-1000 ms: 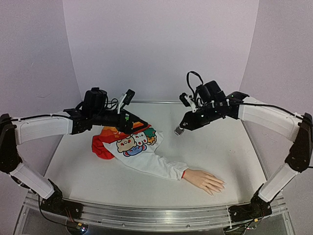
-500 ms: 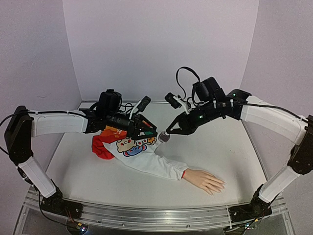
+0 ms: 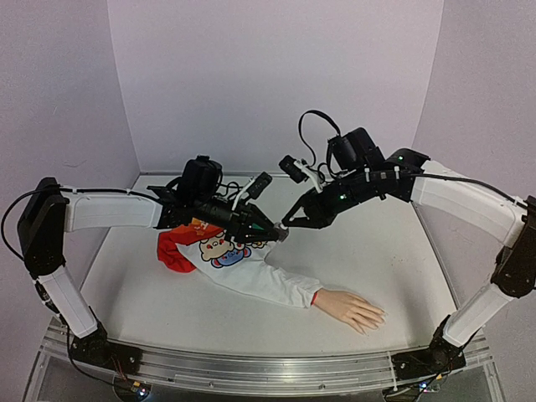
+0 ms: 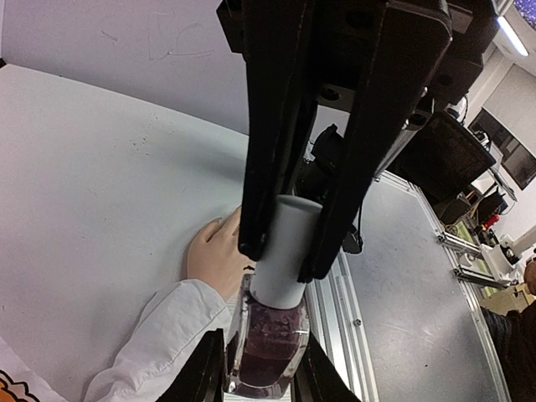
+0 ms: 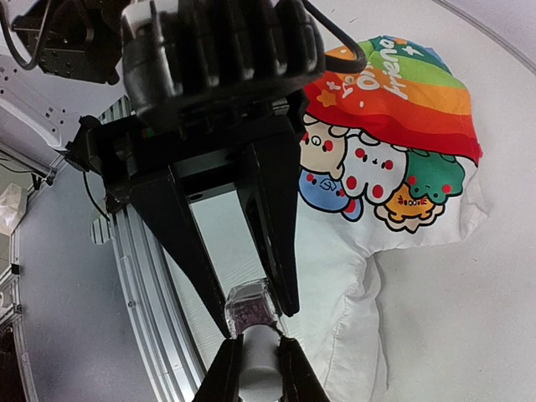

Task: Paint the nails

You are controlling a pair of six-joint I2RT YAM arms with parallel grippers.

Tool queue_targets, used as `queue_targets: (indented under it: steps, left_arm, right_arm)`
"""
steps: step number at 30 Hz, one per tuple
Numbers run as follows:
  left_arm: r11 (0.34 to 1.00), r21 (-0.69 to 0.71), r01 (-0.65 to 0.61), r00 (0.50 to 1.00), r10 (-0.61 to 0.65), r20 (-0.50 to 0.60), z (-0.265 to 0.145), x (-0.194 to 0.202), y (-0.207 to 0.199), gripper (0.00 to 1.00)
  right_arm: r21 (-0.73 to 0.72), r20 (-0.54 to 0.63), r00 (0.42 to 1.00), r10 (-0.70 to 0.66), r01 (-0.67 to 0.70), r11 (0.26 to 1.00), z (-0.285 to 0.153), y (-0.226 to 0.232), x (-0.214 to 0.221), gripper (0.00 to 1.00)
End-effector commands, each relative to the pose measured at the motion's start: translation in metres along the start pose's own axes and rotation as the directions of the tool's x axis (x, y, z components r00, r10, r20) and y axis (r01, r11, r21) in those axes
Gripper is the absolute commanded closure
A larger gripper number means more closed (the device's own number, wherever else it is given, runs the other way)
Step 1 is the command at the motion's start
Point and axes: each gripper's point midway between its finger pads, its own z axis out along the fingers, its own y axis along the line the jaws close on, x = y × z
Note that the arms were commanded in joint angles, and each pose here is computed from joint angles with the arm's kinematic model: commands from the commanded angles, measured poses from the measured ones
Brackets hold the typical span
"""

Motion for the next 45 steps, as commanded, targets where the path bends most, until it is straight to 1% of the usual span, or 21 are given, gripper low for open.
queue_targets:
  steps: [1, 4, 11, 15, 18, 20, 23, 25, 26, 28, 30, 32, 34, 36, 37, 38, 39, 40, 42, 45]
  left_arm:
    - [0.999, 0.012, -0.039, 0.999, 0.038, 0.027, -0.001, -0.021, -0.010, 0.73]
    - [0.999, 0.014, -0.039, 0.999, 0.038, 0.030, 0.000, -0.022, -0.011, 0.73]
    - [0.999, 0.021, -0.035, 0.999, 0.034, 0.040, 0.001, -0.024, -0.014, 0.77]
    - [0.999, 0.033, -0.032, 0.998, 0.030, 0.048, 0.002, -0.025, -0.018, 0.72]
    - [0.999, 0.035, -0.030, 0.998, 0.028, 0.052, 0.003, -0.024, -0.019, 0.70]
    - [0.999, 0.037, -0.030, 0.998, 0.028, 0.052, 0.003, -0.024, -0.021, 0.74]
    - [0.999, 0.033, -0.030, 0.998, 0.028, 0.059, 0.003, -0.024, -0.022, 0.84]
    - [0.999, 0.014, -0.040, 0.997, 0.039, 0.065, 0.002, -0.025, -0.021, 0.93]
    - [0.999, -0.001, -0.045, 0.996, 0.045, 0.071, 0.001, -0.026, -0.020, 0.96]
    - [0.997, -0.035, -0.064, 0.993, 0.067, 0.096, -0.002, -0.029, -0.019, 0.99]
    - [0.994, -0.087, -0.071, 0.989, 0.081, 0.122, -0.006, -0.033, -0.015, 1.00]
    - [0.985, -0.151, -0.079, 0.985, 0.101, 0.142, -0.010, -0.039, -0.009, 1.00]
    - [0.969, -0.230, -0.086, 0.980, 0.124, 0.156, -0.014, -0.043, -0.002, 1.00]
    - [0.940, -0.326, -0.098, 0.974, 0.158, 0.162, -0.019, -0.046, 0.006, 1.00]
    - [0.922, -0.373, -0.100, 0.972, 0.171, 0.163, -0.021, -0.046, 0.011, 1.00]
    - [0.902, -0.421, -0.098, 0.969, 0.182, 0.165, -0.025, -0.046, 0.017, 1.00]
    - [0.879, -0.468, -0.094, 0.967, 0.192, 0.166, -0.028, -0.047, 0.023, 1.00]
    - [0.855, -0.510, -0.089, 0.966, 0.199, 0.165, -0.031, -0.047, 0.029, 1.00]
    - [0.811, -0.580, -0.083, 0.963, 0.215, 0.163, -0.036, -0.048, 0.038, 1.00]
    - [0.762, -0.643, -0.085, 0.955, 0.246, 0.166, -0.040, -0.051, 0.043, 1.00]
  right_arm:
    - [-0.014, 0.011, 0.999, -0.043, 0.043, 0.999, -0.002, 0.009, -0.011, 1.00]
    - [-0.019, 0.011, 0.999, -0.045, 0.045, 0.999, -0.001, 0.010, -0.013, 1.00]
    - [-0.006, 0.001, 0.999, -0.042, 0.042, 0.999, 0.002, 0.008, -0.013, 1.00]
    - [0.006, -0.002, 0.999, -0.039, 0.039, 0.999, 0.005, 0.007, -0.013, 1.00]
    - [0.016, -0.004, 0.999, -0.036, 0.036, 0.999, 0.006, 0.005, -0.014, 1.00]
    - [0.021, -0.005, 0.999, -0.034, 0.034, 0.999, 0.007, 0.004, -0.014, 1.00]
    - [0.041, -0.004, 1.000, -0.029, 0.029, 0.999, 0.007, 0.001, -0.014, 1.00]
    - [0.064, -0.002, 1.000, -0.023, 0.023, 0.998, 0.007, -0.003, -0.014, 1.00]
    - [0.081, 0.001, 1.000, -0.018, 0.018, 0.997, 0.006, -0.006, -0.015, 1.00]
    - [0.099, 0.006, 1.000, -0.009, 0.009, 0.995, 0.006, -0.009, -0.017, 0.99]
    - [0.123, 0.016, 1.000, 0.018, -0.020, 0.992, 0.007, -0.013, -0.019, 0.95]
    - [0.137, 0.035, 0.998, 0.045, -0.049, 0.989, 0.006, -0.015, -0.023, 0.93]
    - [0.172, 0.063, 0.994, 0.087, -0.096, 0.980, 0.005, -0.021, -0.027, 0.82]
    - [0.210, 0.098, 0.985, 0.145, -0.163, 0.964, 0.002, -0.028, -0.032, 0.59]
    - [0.233, 0.125, 0.976, 0.177, -0.203, 0.951, 0.000, -0.033, -0.034, 0.50]
    - [0.249, 0.158, 0.962, 0.221, -0.256, 0.934, -0.004, -0.036, -0.037, 0.42]
    - [0.257, 0.198, 0.942, 0.270, -0.316, 0.913, -0.008, -0.040, -0.040, 0.38]
    - [0.262, 0.237, 0.919, 0.314, -0.372, 0.891, -0.012, -0.043, -0.043, 0.36]
    - [0.258, 0.303, 0.870, 0.388, -0.467, 0.846, -0.016, -0.047, -0.048, 0.33]
    - [0.262, 0.376, 0.815, 0.441, -0.550, 0.793, -0.018, -0.052, -0.052, 0.32]
